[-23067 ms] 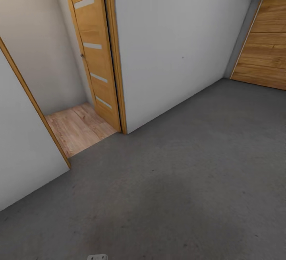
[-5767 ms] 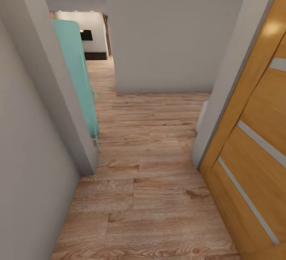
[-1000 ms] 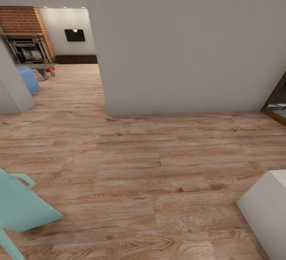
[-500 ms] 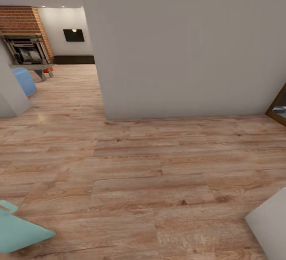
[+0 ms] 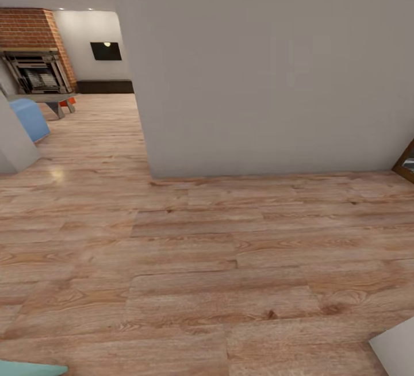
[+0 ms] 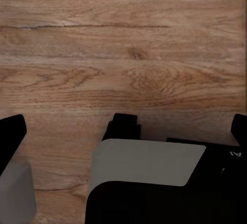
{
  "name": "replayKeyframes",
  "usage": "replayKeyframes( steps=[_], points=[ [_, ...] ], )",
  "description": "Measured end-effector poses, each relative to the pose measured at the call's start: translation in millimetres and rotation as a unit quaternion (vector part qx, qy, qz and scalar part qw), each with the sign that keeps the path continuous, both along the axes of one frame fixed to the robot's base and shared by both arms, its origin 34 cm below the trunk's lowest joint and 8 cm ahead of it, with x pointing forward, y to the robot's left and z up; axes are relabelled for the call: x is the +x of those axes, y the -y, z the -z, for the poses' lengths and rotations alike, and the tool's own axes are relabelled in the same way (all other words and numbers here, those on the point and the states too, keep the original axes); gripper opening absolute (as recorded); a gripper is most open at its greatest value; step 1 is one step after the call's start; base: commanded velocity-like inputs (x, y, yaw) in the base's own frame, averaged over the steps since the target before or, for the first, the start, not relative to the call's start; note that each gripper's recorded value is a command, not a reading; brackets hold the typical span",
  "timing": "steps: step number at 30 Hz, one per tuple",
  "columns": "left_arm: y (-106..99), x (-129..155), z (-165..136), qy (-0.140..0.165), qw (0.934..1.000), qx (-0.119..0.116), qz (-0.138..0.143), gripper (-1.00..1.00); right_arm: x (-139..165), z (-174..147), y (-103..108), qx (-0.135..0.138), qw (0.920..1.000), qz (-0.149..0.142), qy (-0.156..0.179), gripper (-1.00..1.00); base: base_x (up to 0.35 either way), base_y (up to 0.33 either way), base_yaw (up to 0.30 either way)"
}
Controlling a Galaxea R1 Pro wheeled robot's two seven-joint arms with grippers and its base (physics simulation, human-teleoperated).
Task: Move the two storage containers from the living room to the garage. In the garage, place one container on the floor and stack the other container on top of it (either order is fine).
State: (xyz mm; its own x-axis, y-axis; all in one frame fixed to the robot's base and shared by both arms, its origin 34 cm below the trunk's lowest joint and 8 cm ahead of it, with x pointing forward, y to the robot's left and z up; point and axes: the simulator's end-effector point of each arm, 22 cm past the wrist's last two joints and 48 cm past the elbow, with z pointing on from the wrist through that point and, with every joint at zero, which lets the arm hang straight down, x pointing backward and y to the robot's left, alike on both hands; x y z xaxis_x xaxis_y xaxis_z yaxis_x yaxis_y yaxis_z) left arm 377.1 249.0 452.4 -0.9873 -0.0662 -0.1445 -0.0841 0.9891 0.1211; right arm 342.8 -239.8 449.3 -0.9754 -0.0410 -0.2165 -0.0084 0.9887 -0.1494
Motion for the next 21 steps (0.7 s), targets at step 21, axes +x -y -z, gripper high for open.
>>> replayKeyframes(
  steps=[21],
  points=[
    [0.2, 0.2, 0.0, 0.000, 1.0000, 0.000, 0.000, 1.00, 0.2, 0.0, -0.1, 0.000, 1.0000, 0.000, 0.000, 1.00, 0.321, 0.000, 0.256]
  ],
)
